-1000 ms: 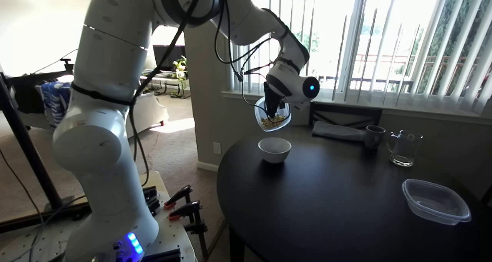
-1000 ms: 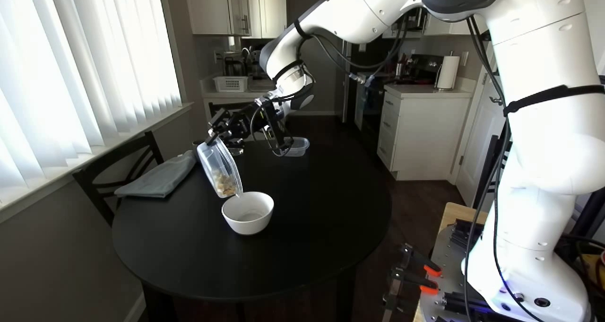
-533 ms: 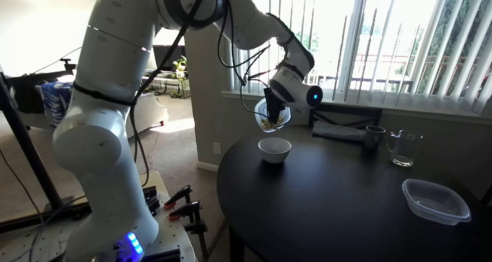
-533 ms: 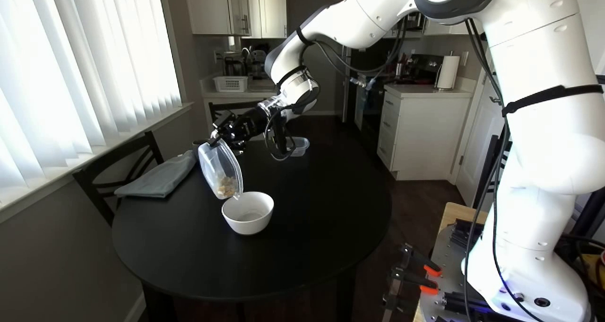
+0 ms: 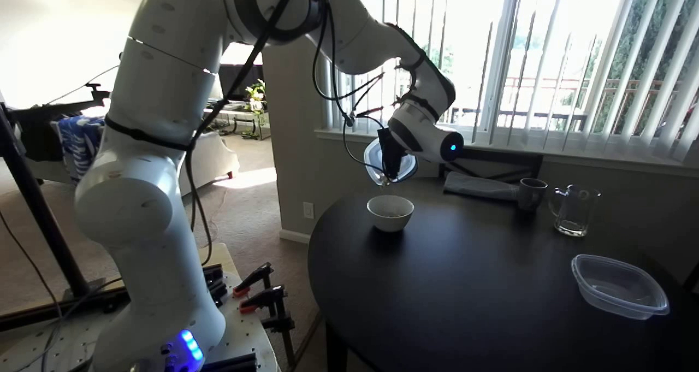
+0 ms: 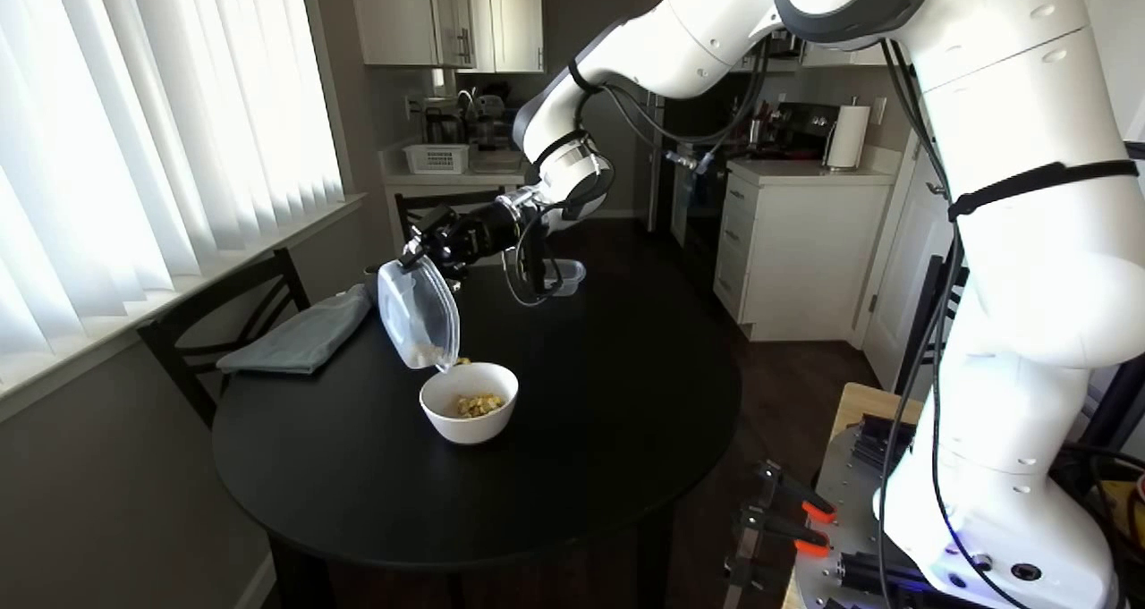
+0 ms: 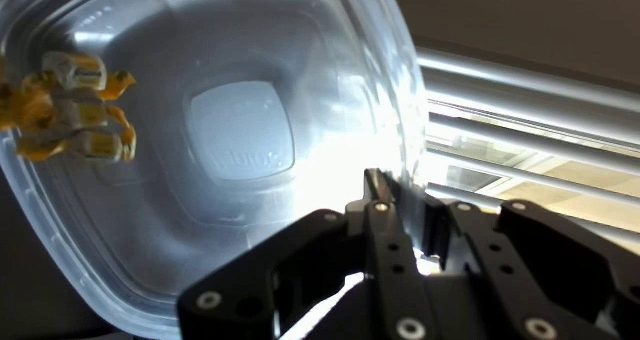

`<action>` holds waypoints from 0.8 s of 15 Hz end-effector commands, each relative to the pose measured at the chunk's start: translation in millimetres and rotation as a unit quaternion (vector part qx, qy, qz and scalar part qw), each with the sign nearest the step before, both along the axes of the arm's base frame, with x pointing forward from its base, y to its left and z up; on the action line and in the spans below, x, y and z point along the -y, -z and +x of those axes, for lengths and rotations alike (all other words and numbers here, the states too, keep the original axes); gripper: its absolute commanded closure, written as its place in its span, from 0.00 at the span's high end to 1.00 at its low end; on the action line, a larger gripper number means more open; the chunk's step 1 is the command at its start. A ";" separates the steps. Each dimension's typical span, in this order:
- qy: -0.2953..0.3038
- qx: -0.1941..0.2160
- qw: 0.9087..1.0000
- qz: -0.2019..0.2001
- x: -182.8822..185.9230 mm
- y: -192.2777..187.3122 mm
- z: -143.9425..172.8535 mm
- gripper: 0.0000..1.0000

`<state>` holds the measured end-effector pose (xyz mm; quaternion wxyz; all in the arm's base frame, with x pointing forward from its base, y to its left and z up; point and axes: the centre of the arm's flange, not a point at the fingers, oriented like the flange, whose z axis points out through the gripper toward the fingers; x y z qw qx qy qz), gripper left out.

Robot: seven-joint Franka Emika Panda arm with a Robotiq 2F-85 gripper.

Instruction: Pour the contents in the container into the bowl

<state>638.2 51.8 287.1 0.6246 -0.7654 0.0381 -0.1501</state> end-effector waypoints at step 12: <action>0.001 0.015 0.998 0.055 4.7 -2.9 -4.3 0.01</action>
